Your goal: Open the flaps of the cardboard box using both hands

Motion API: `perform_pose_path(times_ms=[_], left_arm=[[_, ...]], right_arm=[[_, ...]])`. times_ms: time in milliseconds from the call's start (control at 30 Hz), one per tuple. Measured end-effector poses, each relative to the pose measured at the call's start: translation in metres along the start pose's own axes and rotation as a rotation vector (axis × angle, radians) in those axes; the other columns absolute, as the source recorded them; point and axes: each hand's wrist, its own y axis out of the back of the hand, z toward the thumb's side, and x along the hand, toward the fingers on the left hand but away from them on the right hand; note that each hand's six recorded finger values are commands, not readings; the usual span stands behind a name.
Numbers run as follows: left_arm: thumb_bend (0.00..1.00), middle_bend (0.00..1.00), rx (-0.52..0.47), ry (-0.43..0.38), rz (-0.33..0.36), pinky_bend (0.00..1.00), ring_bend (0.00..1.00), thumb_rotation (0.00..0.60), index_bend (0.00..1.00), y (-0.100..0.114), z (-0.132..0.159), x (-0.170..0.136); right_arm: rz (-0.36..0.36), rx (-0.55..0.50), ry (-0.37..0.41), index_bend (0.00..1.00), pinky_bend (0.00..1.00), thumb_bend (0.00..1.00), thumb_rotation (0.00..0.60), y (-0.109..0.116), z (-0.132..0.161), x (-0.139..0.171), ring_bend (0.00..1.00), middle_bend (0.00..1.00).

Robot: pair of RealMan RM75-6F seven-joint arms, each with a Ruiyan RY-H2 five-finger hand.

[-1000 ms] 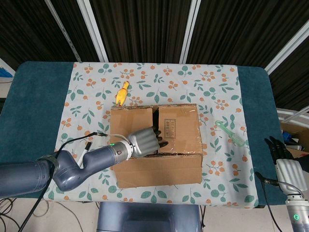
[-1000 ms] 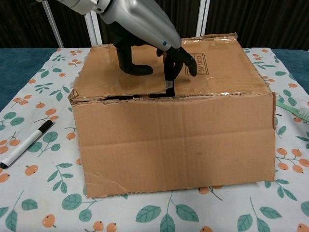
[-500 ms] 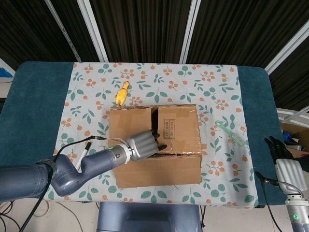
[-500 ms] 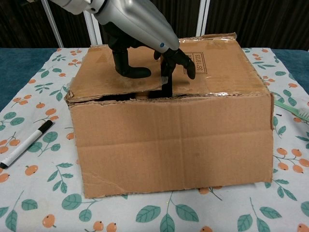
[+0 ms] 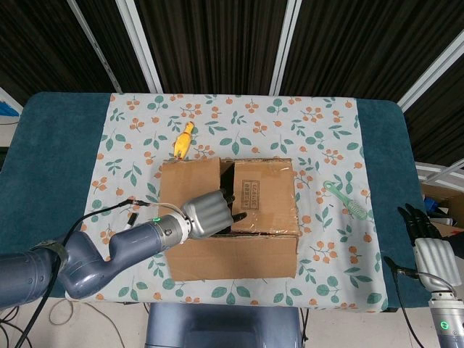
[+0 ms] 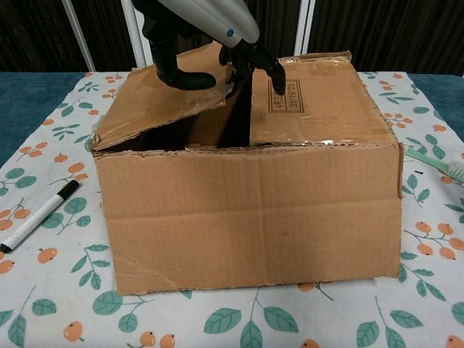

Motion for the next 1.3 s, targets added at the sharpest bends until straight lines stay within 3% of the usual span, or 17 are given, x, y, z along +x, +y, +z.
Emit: perform_pose_path(times_ms=[633, 1300], left_arm=[[0.65, 0.41, 0.071, 0.123, 0.056, 0.25, 0.13, 0.6, 0.06, 0.03, -0.038, -0.072], [0.65, 0.42, 0.067, 0.256, -0.034, 0.27, 0.14, 0.6, 0.06, -0.004, -0.064, -0.151]], right_arm=[[-0.011, 0.018, 0.007, 0.0, 0.19, 0.26, 0.6, 0.0, 0.001, 0.0, 0.0, 0.0], [-0.023, 0.035, 0.013, 0.0, 0.19, 0.26, 0.6, 0.001, 0.001, 0.0, 0.0, 0.0]])
